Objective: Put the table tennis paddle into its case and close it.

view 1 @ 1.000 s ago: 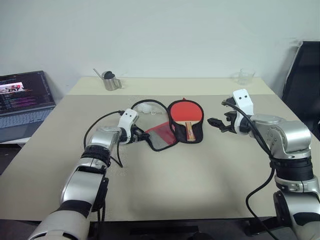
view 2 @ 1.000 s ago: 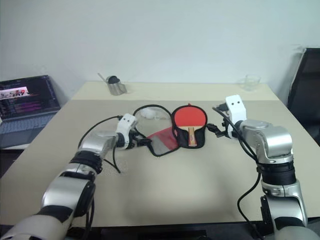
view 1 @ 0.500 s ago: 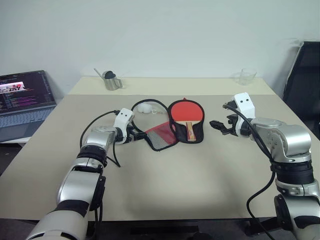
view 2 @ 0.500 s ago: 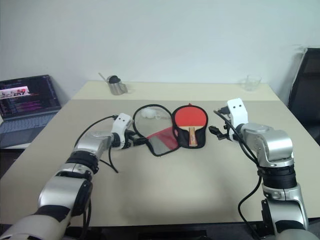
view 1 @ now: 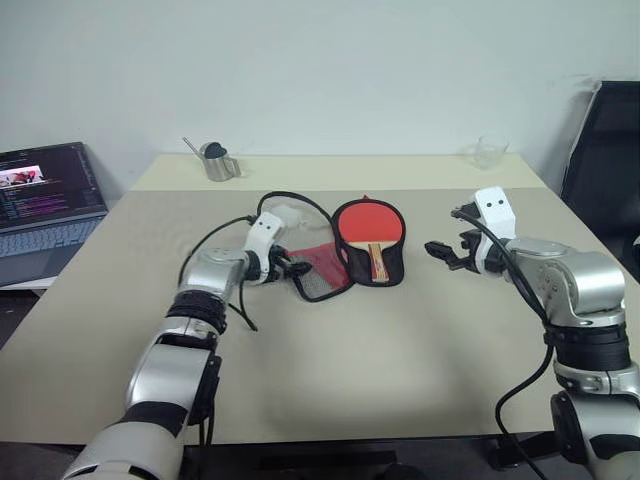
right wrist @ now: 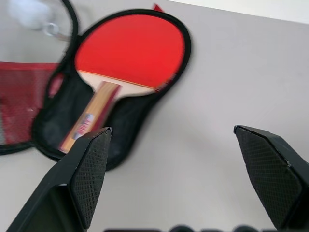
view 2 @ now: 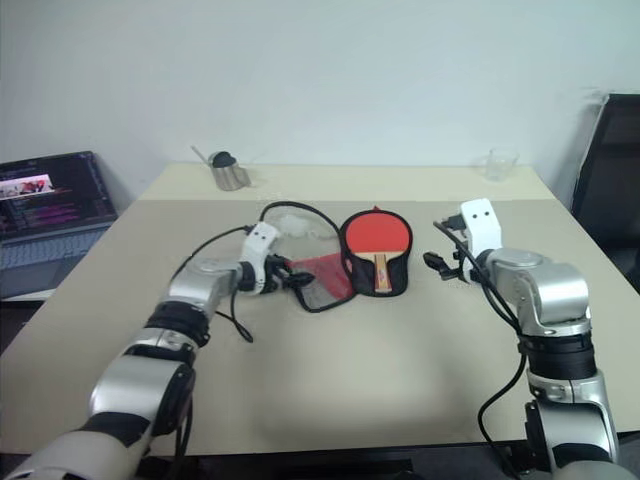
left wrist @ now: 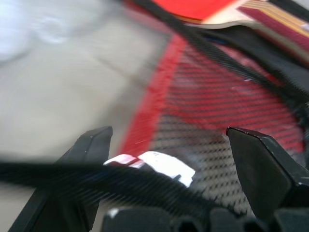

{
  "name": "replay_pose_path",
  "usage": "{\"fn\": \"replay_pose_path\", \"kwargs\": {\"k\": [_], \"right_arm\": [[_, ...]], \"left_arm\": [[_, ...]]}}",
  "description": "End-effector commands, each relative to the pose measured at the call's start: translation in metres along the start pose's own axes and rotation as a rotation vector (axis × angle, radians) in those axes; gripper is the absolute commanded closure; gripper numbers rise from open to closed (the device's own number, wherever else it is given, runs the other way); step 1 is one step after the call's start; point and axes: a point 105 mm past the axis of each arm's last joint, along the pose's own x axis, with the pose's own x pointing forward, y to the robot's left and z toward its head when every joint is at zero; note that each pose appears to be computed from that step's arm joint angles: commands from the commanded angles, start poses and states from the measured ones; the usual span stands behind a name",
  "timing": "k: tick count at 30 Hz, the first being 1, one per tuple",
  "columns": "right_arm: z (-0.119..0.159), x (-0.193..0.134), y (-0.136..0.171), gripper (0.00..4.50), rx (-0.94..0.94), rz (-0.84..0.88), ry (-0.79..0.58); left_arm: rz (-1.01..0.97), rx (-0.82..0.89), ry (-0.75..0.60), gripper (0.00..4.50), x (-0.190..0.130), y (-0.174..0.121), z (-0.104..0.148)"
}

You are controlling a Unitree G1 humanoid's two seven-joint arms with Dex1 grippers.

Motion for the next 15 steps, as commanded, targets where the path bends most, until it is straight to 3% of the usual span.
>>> {"fn": "replay_pose_path", "kwargs": {"k": [1,7,15], "right_arm": [[0.014,-0.005,-0.002,0.04,-0.018,-0.013,-0.059],[0.018,-0.006,-0.009,0.04,-0.034,-0.032,-0.068],[0.021,-0.019,-0.029,0.04,-0.049,-0.076,-0.075]], "left_arm": [[-0.009,0.038,-0.053,0.36,-0.001,-0.003,0.015],[-0.115,0.048,-0.103,0.36,0.012,-0.035,0.024],[-0.148,0.05,-0.116,0.36,0.017,-0.049,0.026]]}}
